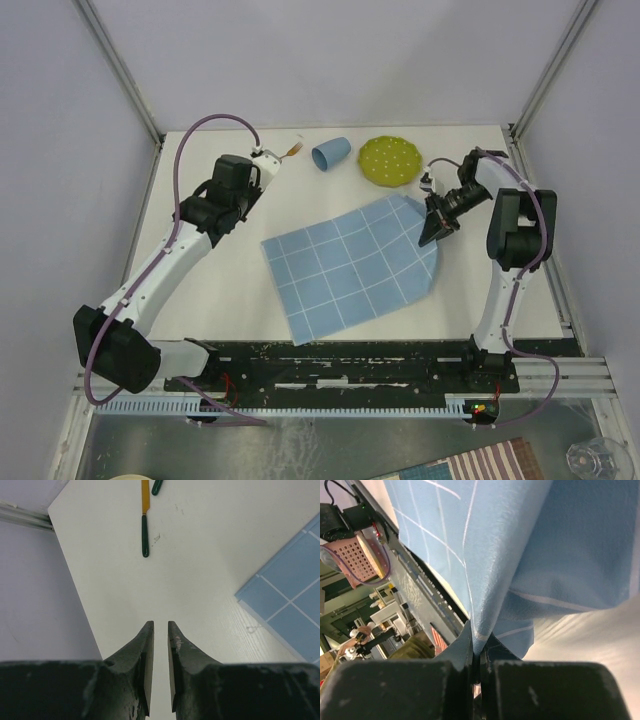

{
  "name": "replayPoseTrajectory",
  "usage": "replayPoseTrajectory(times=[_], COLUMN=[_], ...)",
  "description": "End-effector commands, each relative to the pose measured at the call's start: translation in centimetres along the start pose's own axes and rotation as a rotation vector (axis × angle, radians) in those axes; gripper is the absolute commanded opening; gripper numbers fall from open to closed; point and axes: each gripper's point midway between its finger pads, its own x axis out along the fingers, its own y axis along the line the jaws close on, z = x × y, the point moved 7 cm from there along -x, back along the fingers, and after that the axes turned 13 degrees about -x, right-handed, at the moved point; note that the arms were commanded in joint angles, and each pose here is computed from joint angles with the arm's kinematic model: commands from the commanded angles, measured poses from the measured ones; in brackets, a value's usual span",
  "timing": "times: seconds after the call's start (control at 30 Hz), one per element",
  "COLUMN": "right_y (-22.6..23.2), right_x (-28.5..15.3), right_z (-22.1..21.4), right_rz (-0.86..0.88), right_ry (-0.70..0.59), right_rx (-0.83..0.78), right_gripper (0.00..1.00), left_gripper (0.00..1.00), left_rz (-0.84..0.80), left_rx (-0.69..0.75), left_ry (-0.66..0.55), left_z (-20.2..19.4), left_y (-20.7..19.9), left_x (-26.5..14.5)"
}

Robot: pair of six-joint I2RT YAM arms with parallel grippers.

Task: Set the dinner table for one person
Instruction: Flatten out the napkin at the center of the board.

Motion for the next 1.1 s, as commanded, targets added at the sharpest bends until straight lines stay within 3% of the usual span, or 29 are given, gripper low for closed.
replayPoseTrajectory(times=[0.0, 0.13, 0.3, 0.43, 0.73, 1.07], right_y=[5.8, 8.0, 6.9, 6.5, 7.5, 2.6], right_x=[-3.7, -4.4, -4.0, -4.7, -8.4, -6.5], right_z=[-1.7, -2.3, -2.9, -3.3, -0.8, 2.3], right_rz=[0.023, 0.118, 0.071, -0.016, -0.315, -0.252], right_ry=[0.05, 0.068, 0.162, 0.222, 0.034, 0.07], right_rx=[0.021, 0.05, 0.116, 0.113, -0.04, 0.005], right_gripper=[0.02, 0.1, 0.47, 0.61, 0.66, 0.67], left_gripper=[0.24, 0.24, 0.24, 0.24, 0.26, 0.26], left_rz=[0.033, 0.036, 0.044, 0.029, -0.106, -0.127], left_rx=[-0.041, -0.054, -0.064, -0.079, -0.109, -0.054], left_ry=[-0.133, -0.165, -0.187, -0.209, -0.206, -0.191], left_z=[3.0, 3.7, 4.2, 4.6, 4.1, 3.8], left_y=[0.9, 1.0, 1.2, 1.2, -0.8, -2.1], left_x=[-1.2, -1.3, -1.5, -2.2, -3.1, -2.6])
